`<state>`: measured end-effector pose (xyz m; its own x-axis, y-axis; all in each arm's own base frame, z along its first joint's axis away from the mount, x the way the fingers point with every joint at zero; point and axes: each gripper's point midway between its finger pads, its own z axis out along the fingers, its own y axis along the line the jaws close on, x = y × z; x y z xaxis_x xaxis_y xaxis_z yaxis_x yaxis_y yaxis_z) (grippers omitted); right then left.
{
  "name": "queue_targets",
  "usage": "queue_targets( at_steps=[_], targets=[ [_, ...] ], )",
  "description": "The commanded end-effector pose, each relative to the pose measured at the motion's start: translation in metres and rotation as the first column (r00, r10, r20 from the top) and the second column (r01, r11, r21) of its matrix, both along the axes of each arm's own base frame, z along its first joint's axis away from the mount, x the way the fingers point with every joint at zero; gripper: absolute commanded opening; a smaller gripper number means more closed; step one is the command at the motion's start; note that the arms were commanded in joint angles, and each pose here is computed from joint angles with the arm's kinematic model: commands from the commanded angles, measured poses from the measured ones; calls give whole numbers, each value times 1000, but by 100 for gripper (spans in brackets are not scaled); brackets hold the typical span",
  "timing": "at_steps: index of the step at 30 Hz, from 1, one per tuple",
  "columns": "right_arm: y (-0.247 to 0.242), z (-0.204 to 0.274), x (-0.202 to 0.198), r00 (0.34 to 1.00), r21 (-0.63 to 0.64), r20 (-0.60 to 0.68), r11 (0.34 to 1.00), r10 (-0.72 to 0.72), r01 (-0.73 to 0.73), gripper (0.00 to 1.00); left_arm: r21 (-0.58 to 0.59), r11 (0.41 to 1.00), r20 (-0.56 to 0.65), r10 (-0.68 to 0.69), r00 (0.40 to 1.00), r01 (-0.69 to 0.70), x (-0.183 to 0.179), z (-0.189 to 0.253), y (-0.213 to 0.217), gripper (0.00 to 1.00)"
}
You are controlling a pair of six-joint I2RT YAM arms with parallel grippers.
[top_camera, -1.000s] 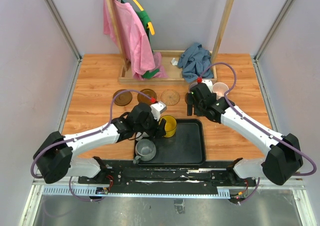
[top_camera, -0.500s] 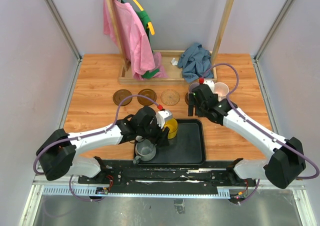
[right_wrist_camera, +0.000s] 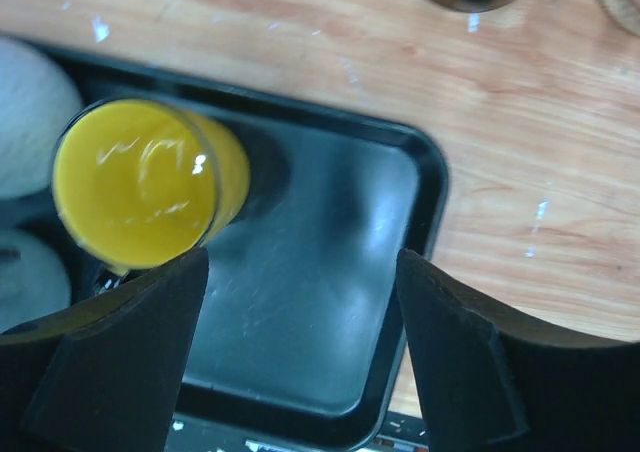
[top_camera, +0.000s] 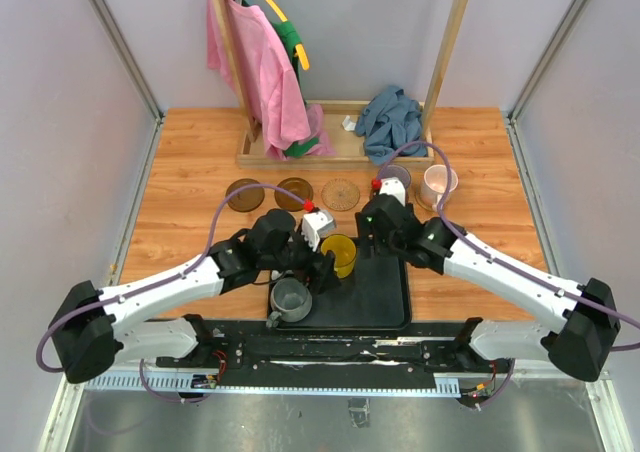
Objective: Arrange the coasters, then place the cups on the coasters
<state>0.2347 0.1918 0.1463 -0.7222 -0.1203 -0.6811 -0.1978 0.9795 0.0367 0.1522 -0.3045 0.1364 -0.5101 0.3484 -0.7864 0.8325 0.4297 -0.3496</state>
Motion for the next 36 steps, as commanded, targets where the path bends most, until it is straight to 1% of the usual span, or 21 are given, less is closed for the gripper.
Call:
queue_targets(
  at_steps=[1,3,5,10,13,15,19,25,31,36],
  targets=[
    [22,6,-27,997,8,16,997,75,-75,76,-37,959,103,285,953,-283,39,35,20,89],
    [35,6,-35,994,18,25,994,107,-108,76,-29,898,133,439,889,-439,57,37,41,89],
    [44,5,-40,992,17,24,992,126,-126,76,-41,843,158,535,830,-536,67,43,59,90],
    [57,-8,-44,991,19,3,991,135,-135,76,-119,731,178,681,710,-672,78,55,89,99],
    [66,-19,-46,990,28,-22,990,138,-138,76,-114,651,181,757,628,-751,85,49,108,100],
    [75,-21,-48,987,42,-24,987,156,-155,76,-94,613,187,785,591,-784,88,42,119,100],
    [91,-21,-50,982,43,-11,982,186,-186,79,-67,566,180,817,548,-822,96,31,137,100],
    [109,-38,-53,975,39,-61,976,214,-212,81,-71,528,153,844,514,-846,104,18,153,100],
    [117,-60,-53,972,-5,-110,978,208,-210,81,-74,526,147,846,512,-847,103,12,155,100],
    [117,-79,-54,972,-40,-149,981,182,-190,77,-67,535,137,841,523,-842,101,6,153,100]
  ],
)
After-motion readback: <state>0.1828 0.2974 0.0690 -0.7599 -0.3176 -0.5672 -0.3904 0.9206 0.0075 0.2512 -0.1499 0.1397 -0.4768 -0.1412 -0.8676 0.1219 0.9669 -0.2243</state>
